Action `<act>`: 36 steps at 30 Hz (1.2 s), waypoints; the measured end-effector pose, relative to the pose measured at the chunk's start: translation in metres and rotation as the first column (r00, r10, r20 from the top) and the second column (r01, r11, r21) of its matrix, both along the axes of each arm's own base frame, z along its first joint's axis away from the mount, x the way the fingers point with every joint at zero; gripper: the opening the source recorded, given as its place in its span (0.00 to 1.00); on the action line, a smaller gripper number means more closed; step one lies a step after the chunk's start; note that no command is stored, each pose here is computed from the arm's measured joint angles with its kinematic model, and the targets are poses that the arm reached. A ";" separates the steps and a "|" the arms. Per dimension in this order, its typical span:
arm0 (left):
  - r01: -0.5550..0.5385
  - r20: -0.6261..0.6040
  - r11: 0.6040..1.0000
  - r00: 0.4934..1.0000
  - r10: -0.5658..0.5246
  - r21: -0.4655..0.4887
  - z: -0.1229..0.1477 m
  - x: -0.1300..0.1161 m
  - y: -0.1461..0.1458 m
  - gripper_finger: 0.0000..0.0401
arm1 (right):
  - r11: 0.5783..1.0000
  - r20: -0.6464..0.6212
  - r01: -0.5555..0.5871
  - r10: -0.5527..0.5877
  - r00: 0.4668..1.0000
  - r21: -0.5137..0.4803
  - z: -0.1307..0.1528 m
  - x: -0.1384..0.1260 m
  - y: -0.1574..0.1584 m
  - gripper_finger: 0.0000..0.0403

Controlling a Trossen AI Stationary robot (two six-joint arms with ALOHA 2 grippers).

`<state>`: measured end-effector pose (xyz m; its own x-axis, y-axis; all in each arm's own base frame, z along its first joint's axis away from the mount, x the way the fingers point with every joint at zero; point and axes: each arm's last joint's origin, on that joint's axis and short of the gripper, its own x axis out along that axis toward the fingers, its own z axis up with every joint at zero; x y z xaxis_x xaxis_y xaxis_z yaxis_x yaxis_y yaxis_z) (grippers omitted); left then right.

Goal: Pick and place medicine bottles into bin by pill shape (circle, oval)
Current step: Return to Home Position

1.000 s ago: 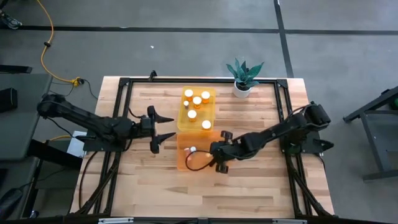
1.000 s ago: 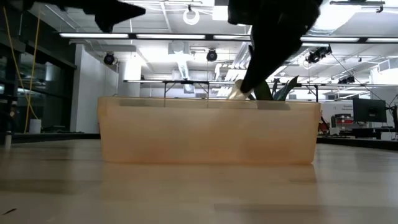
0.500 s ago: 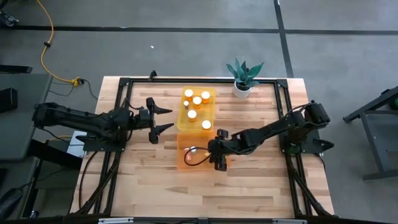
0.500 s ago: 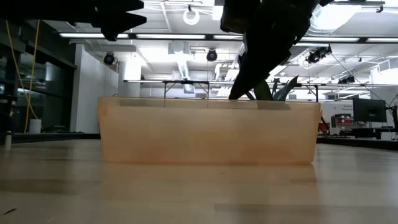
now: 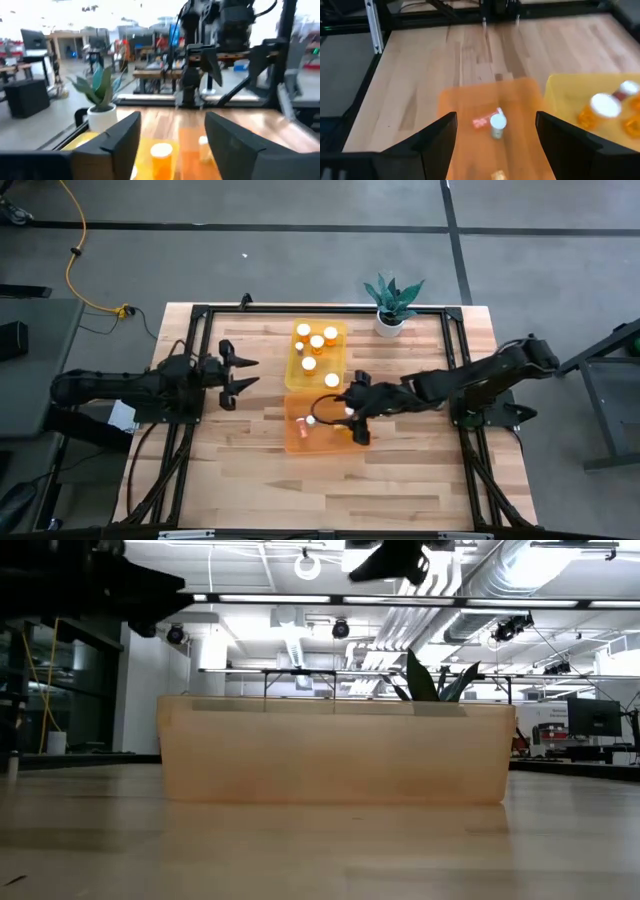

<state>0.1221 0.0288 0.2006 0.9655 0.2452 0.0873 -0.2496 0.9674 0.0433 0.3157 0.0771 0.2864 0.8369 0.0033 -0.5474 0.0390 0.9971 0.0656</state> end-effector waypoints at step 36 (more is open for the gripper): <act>-0.063 0.049 0.998 0.997 0.063 -0.003 -0.019 -0.017 -0.005 0.03 | 0.970 0.496 0.085 -0.190 0.847 0.226 -0.079 -0.195 -0.079 0.00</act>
<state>0.1053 0.0237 0.1820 0.9427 0.3057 0.1338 -0.3119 0.9497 0.0281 0.1203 -0.0022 0.2076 0.9963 -0.0741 -0.0426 0.0835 0.9505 0.2994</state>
